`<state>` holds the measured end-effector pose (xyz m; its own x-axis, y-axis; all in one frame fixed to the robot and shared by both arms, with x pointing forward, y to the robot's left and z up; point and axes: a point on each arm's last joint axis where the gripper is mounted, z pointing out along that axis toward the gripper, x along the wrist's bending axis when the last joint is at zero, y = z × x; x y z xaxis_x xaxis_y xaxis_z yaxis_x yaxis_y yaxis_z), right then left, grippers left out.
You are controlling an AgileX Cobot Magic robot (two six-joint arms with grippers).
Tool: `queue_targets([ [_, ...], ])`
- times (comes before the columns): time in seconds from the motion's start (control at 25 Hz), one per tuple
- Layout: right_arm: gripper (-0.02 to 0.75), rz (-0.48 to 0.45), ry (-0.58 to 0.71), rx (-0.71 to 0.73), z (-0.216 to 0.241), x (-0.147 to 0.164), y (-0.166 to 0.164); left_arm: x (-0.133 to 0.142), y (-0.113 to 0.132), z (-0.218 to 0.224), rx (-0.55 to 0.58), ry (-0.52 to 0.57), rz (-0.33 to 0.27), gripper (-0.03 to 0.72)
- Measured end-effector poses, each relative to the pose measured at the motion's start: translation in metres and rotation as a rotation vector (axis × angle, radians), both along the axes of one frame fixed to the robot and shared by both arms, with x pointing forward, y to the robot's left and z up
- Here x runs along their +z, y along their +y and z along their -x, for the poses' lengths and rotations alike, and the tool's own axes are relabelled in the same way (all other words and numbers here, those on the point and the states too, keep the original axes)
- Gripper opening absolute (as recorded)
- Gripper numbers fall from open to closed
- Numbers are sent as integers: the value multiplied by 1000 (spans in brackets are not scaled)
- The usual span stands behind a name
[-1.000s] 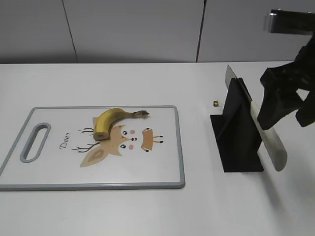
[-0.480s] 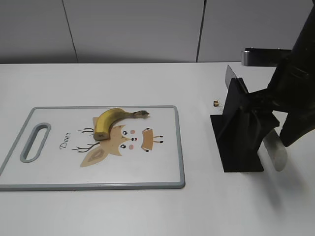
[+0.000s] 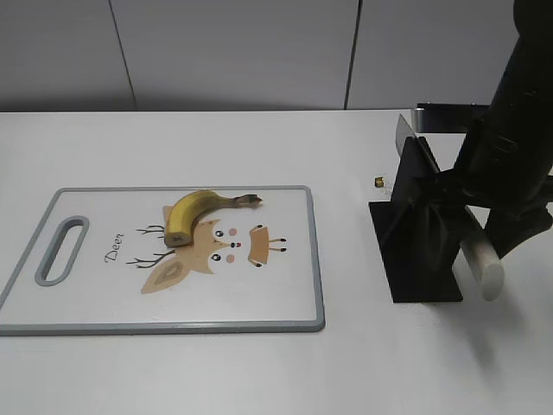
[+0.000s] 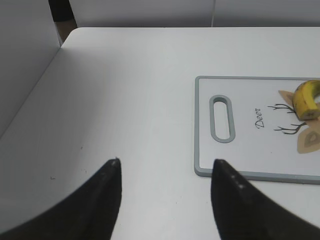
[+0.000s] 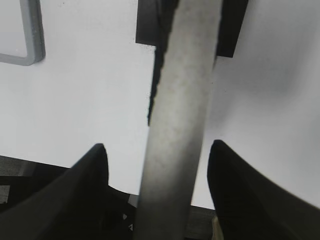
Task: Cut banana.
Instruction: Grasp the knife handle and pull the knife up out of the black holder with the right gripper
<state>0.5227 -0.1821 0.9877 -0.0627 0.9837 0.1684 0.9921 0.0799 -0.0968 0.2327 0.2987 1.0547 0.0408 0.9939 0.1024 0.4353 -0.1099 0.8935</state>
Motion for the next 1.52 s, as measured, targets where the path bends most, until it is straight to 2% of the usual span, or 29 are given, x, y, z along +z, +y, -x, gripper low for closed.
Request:
queue_targets([
  [0.4, 356, 6, 1, -35, 0, 0, 0, 0, 0, 0, 0, 0, 0, 554],
  [0.72, 162, 11, 4, -63, -1, 0, 0, 0, 0, 0, 0, 0, 0, 554],
  [1.2, 161, 7, 0, -72, -2, 2, 0, 0, 0, 0, 0, 0, 0, 553],
  [1.52, 161, -11, -36, -95, -13, 26, 5, 0, 0, 0, 0, 0, 0, 553],
])
